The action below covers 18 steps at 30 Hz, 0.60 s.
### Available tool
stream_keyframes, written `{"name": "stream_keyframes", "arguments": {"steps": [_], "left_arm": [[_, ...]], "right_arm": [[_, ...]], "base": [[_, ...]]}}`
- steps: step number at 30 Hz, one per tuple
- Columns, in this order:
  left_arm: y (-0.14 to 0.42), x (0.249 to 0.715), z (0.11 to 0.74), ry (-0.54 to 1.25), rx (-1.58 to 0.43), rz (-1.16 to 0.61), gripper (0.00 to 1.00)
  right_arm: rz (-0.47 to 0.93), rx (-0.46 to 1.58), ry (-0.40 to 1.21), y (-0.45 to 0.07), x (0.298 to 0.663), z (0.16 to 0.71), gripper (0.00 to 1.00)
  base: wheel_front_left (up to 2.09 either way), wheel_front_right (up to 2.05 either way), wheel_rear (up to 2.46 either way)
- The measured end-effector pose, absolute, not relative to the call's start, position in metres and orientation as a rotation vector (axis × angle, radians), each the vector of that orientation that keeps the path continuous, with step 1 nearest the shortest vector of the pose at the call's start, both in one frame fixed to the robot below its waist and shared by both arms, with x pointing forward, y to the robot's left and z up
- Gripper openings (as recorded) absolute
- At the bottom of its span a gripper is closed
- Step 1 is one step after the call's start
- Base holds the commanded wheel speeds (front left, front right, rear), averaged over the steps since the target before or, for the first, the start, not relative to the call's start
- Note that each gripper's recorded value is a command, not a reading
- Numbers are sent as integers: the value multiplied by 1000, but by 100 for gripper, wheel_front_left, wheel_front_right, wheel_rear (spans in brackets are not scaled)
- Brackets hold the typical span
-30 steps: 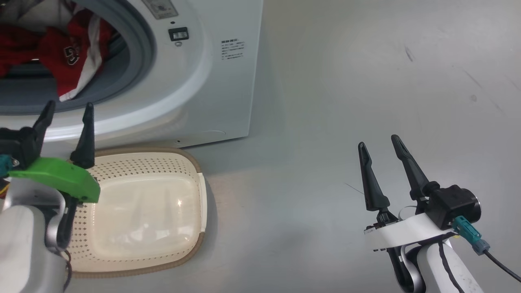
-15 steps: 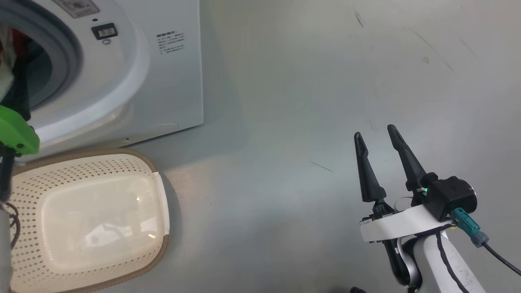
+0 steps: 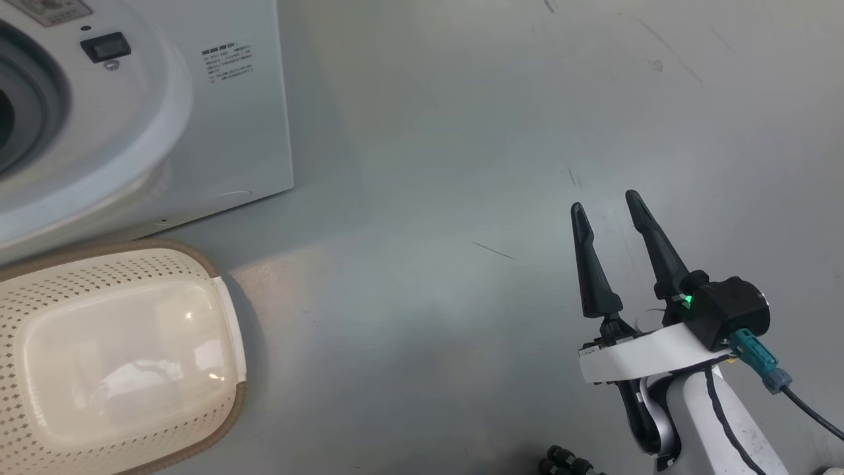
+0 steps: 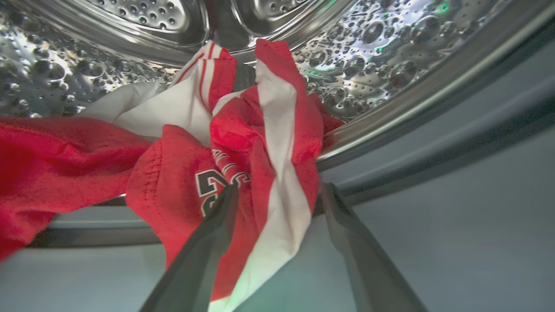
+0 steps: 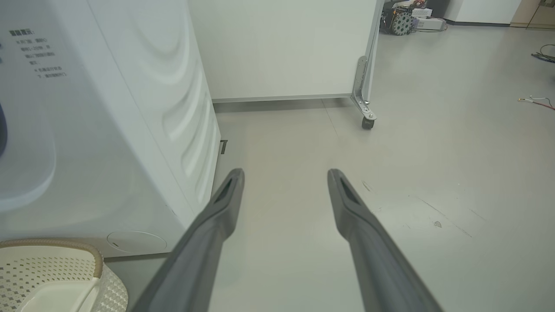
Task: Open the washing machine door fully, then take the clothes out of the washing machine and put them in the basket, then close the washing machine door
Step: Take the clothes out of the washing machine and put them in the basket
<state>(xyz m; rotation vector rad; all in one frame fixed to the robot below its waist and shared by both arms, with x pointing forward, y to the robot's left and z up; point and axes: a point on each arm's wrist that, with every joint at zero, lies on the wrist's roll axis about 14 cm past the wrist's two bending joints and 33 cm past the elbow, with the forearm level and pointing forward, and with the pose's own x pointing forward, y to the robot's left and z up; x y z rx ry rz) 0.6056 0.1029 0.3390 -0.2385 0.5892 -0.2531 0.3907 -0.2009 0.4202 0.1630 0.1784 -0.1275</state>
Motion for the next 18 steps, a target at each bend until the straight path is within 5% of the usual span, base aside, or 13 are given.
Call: {"name": "stream_keyframes", "arguments": {"steps": [16, 18], "left_arm": [[103, 611, 317, 724, -253, -208, 100], [103, 611, 315, 736, -263, -205, 0]], "right_arm": [[-125, 169, 174, -199, 394, 421, 100], [-130, 167, 170, -199, 395, 422, 100]], "base": [[0, 0, 0], [0, 0, 0]]}}
